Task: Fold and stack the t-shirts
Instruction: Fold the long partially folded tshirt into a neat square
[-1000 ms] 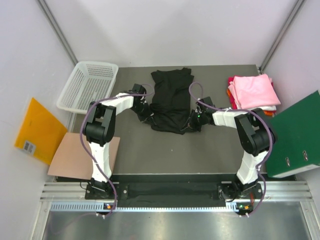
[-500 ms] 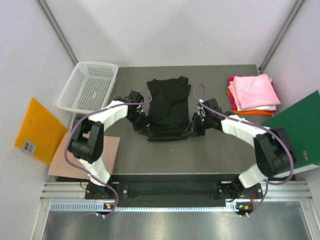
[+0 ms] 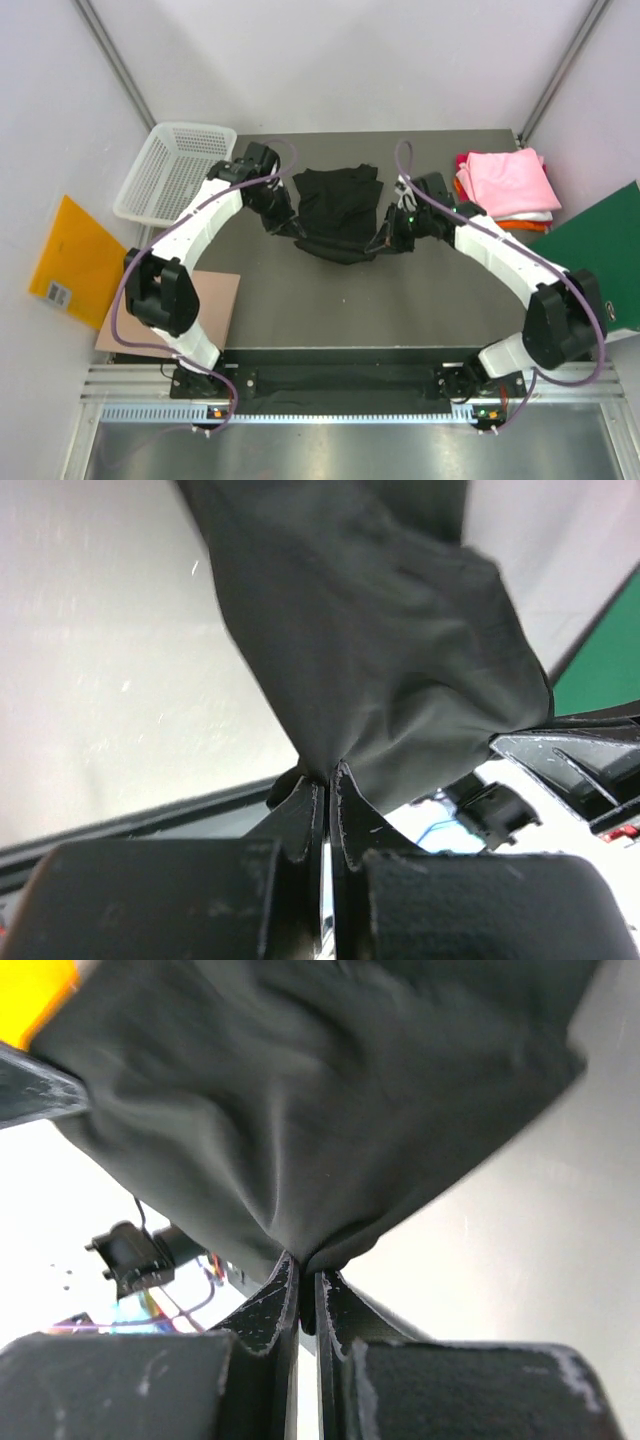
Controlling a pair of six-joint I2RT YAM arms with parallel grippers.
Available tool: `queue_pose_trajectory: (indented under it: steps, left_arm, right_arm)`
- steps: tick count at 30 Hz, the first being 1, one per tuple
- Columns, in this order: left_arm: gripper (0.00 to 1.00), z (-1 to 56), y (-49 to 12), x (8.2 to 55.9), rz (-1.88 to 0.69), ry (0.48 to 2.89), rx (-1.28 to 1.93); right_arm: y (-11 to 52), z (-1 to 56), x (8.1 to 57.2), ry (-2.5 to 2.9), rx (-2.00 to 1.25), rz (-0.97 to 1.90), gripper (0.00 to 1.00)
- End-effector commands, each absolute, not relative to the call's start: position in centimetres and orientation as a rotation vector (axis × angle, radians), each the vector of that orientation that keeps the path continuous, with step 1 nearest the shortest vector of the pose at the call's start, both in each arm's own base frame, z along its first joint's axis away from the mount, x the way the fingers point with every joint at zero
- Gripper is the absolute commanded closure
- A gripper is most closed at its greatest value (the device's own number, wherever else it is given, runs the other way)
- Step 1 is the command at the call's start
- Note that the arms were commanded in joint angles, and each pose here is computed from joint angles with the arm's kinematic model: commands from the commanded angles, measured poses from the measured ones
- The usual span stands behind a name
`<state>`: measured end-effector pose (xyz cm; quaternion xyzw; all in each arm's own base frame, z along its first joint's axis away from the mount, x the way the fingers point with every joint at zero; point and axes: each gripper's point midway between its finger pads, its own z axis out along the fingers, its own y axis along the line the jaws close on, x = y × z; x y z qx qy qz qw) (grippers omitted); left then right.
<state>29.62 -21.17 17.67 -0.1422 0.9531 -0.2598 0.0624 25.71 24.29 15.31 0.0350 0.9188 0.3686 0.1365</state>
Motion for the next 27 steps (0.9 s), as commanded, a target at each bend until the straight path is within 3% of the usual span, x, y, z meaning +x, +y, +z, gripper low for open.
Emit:
queue_pose_trajectory:
  steps: [1,11,18,27]
  left_arm:
    - [1.0,18.8,-21.2,33.1,-0.84,2.83,-0.454]
    - [1.0,19.0,-22.7,42.0,-0.991,2.72,-0.494]
    - [1.0,20.6,-23.6,47.3,-1.145,2.588,-0.52]
    - [1.0,17.8,-22.5,52.8,-1.283,2.482,-0.664]
  right_arm:
    - [24.1,17.3,30.7,2.583,0.009,1.015,0.99]
    - [23.9,18.7,41.4,2.477,-0.036,1.006,0.97]
    - [25.1,18.2,45.9,2.423,-0.049,1.13,0.94]
    - [25.0,16.2,52.6,2.347,0.078,1.216,0.92]
